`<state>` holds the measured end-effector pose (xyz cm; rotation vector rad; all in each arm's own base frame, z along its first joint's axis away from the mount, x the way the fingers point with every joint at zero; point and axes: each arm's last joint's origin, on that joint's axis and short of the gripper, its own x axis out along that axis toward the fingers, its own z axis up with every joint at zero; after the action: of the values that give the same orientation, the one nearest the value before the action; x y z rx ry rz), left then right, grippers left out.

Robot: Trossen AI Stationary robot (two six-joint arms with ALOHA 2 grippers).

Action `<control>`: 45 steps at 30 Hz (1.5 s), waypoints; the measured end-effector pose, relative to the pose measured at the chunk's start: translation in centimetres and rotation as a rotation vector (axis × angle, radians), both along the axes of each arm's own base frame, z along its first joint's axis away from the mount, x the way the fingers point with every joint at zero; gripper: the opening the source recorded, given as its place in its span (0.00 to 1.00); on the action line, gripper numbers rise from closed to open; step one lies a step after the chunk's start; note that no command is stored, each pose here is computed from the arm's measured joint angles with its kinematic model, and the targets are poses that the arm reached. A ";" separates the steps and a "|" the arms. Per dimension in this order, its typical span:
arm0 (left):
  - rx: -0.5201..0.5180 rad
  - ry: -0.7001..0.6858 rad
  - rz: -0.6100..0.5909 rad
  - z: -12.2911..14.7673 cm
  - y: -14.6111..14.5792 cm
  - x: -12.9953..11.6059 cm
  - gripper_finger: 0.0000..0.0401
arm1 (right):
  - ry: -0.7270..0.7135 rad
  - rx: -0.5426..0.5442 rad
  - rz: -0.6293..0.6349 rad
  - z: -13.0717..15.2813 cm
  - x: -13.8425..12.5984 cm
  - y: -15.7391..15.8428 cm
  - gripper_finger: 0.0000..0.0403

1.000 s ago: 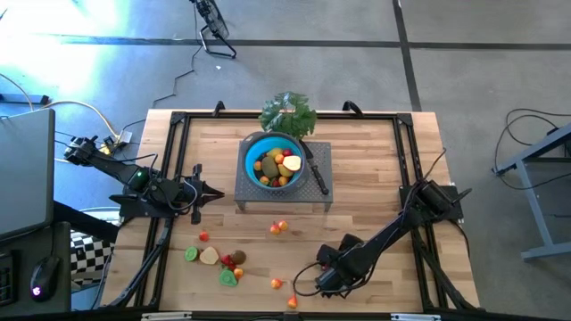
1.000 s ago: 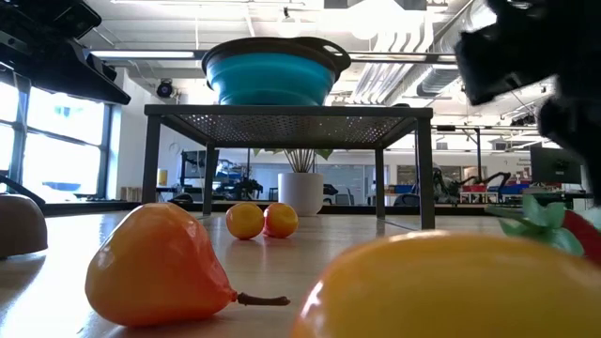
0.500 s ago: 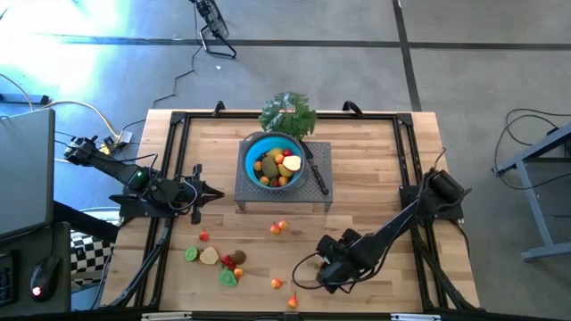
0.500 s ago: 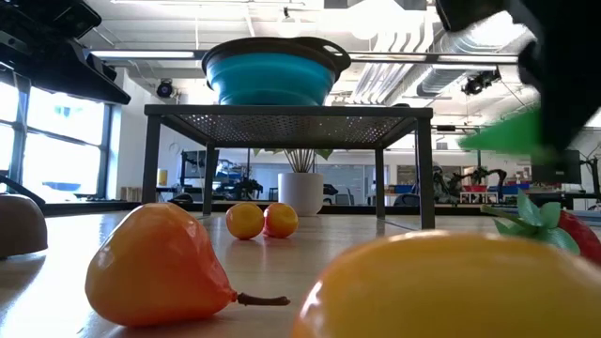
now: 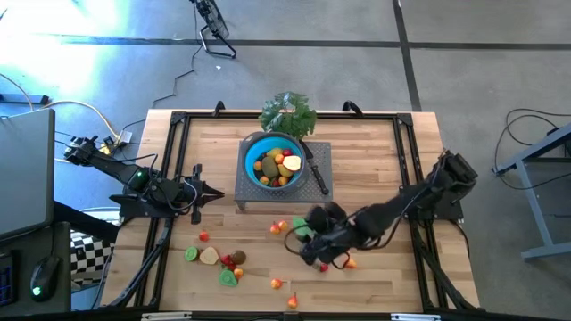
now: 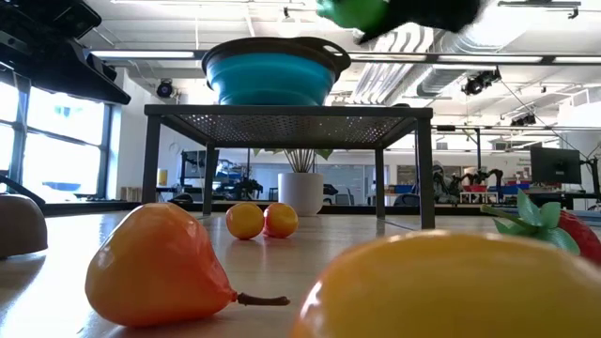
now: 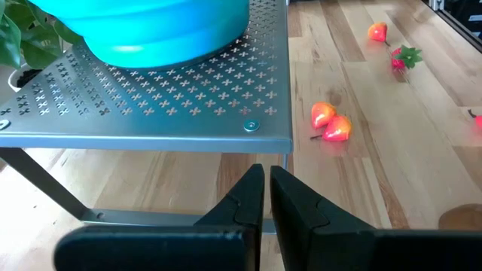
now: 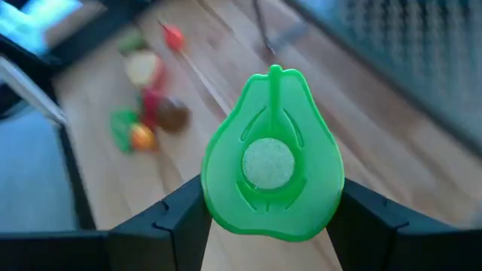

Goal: Pick & Place Fruit
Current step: Put the avocado into the blue strainer bowl on the shelf

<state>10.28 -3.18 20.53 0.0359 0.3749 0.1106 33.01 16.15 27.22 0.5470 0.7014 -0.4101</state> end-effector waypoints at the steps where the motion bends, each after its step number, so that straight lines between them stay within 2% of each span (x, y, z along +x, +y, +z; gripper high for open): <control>1: 0.000 0.000 0.000 0.0 0.0 0.0 0.05 | -0.035 -0.010 0.021 0.4 0.4 -0.2 0.53; 6: 0.000 0.001 0.000 0.0 0.0 0.0 0.05 | -0.214 -0.065 0.084 2.1 2.6 -1.8 0.53; 10: 0.000 0.001 0.000 0.0 0.0 0.0 0.05 | -0.312 -0.126 0.088 3.1 3.9 -3.6 0.53; 18: 0.000 0.000 0.000 0.0 0.0 0.0 0.05 | -0.421 -0.249 0.032 4.5 5.9 -8.3 0.53; 22: 0.000 0.001 0.000 0.0 0.0 0.0 0.05 | -0.464 -0.256 0.016 5.0 6.5 -10.6 0.53; 32: 0.000 0.001 0.000 0.0 0.0 0.0 0.05 | -0.465 -0.235 0.007 5.1 6.9 -13.9 0.53; 45: 0.001 0.001 0.000 0.0 0.0 0.0 0.05 | -0.445 -0.255 0.004 5.5 7.2 -14.3 0.53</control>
<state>10.27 -3.18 20.52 0.0367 0.3758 0.1106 40.16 1.83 32.74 0.3760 0.2177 -0.3518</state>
